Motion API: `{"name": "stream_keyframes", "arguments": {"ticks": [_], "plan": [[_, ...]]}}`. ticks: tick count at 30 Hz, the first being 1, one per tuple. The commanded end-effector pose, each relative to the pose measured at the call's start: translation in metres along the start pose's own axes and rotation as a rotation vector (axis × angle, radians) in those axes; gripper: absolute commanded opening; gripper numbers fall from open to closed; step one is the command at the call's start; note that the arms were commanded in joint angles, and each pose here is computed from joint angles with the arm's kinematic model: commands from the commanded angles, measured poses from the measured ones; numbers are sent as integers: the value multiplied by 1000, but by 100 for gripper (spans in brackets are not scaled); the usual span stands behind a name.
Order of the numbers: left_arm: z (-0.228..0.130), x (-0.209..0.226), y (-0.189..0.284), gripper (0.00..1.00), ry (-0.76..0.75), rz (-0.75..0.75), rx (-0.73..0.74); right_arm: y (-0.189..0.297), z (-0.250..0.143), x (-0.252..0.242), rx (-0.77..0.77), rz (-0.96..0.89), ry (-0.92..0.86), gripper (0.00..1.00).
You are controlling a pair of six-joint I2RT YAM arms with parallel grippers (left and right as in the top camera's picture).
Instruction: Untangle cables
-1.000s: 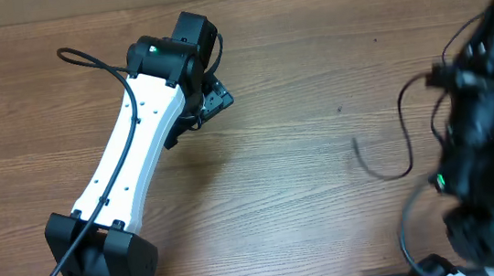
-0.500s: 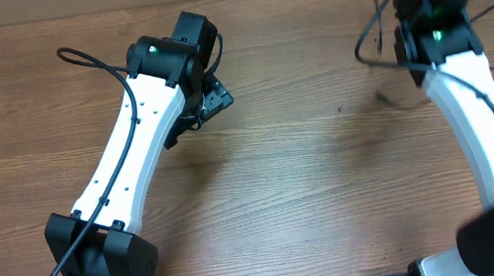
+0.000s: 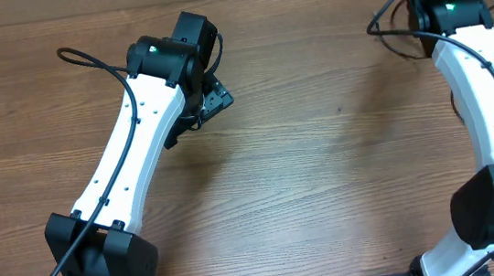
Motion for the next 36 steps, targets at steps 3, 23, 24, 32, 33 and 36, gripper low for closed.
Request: {"name": "stream_keyframes", "arguments": {"ticks": [3,23,24,32,33,36], "plan": [[1,1,2,100,-8,6,-15,-32,-54,2,215,158,-262,4],[1,1,2,100,-8,6,-15,-68,-185,-5,662,80,-175,100],[1,1,2,100,-8,6,-15,-63,-182,-7,671,78,-173,100],[1,1,2,100,-8,6,-15,-9,-95,-42,484,-95,-280,100],[1,1,2,100,-8,6,-15,4,-81,-53,440,-163,-320,100],[1,1,2,100,-8,6,-15,35,-53,-73,368,-243,-347,100]]}}
Point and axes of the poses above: each gripper's point midway between its finger pads, its own y axis back along the fingers, its own x axis along the line the jaws close on, z = x × y, the point moved 7 cm from there along y, back along the fingers, and after that the axes turned 9 degrees about -y, right-handed, at the moved point
